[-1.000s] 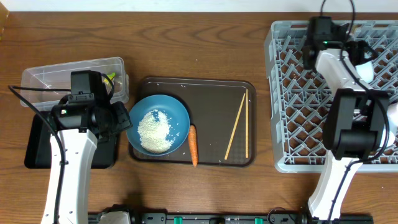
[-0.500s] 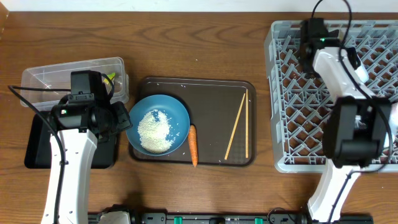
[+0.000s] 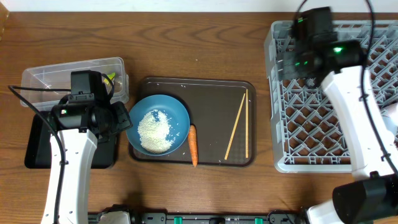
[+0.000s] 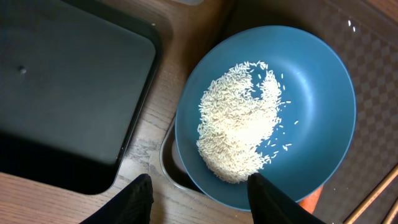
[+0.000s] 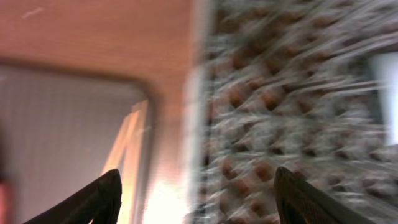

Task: Sort waste into correct bins and load items into the dishwasher rack
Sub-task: 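Reach right gripper to the wooden chopsticks on the tray and grasp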

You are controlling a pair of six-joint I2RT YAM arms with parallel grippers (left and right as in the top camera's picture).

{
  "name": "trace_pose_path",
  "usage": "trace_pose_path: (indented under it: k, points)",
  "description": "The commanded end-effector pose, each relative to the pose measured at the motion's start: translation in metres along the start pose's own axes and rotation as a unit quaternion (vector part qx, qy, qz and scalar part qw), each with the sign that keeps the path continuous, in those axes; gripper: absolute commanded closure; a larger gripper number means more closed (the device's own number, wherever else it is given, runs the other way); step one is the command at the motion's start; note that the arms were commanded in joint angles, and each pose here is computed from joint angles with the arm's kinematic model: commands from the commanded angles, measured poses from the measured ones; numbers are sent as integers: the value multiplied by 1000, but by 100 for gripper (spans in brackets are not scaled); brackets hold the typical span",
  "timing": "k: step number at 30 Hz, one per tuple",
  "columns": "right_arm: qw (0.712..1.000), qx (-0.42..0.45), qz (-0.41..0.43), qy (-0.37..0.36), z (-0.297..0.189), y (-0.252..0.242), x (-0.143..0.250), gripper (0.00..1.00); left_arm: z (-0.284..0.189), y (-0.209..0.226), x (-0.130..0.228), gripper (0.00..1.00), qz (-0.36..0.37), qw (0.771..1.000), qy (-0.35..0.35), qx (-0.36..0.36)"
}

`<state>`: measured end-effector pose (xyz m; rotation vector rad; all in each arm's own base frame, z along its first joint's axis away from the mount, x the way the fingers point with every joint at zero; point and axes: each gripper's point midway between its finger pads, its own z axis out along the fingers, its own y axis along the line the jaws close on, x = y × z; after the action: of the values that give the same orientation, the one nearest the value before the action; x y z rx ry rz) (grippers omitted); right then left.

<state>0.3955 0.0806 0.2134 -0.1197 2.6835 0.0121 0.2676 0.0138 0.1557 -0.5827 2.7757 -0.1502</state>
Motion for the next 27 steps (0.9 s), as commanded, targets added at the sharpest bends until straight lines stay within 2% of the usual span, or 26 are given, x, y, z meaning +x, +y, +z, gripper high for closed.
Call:
trace_pose_path:
  k: [1, 7, 11, 14, 20, 27]
  points:
    - [995, -80, 27, 47, 5, 62, 23, 27, -2, 0, -2, 49, -4, 1000, -2, 0]
    - [990, -37, 61, 121, 40, 109, 80, 29, -2, 0, -2, 49, -4, 1000, -2, 0]
    - [986, -24, 52, 157, 66, 135, 118, 30, -2, 0, -2, 49, -4, 1000, -2, 1]
    - [983, -13, 47, 175, 87, 149, 142, 36, -2, 0, -2, 49, -4, 1000, -2, 1]
    - [975, 58, 83, 199, 112, 144, 177, 39, -2, 0, -2, 49, -4, 1000, -2, 1]
    - [964, 90, 86, 234, 133, 138, 201, 41, -2, 0, -2, 49, -4, 1000, -2, 1]
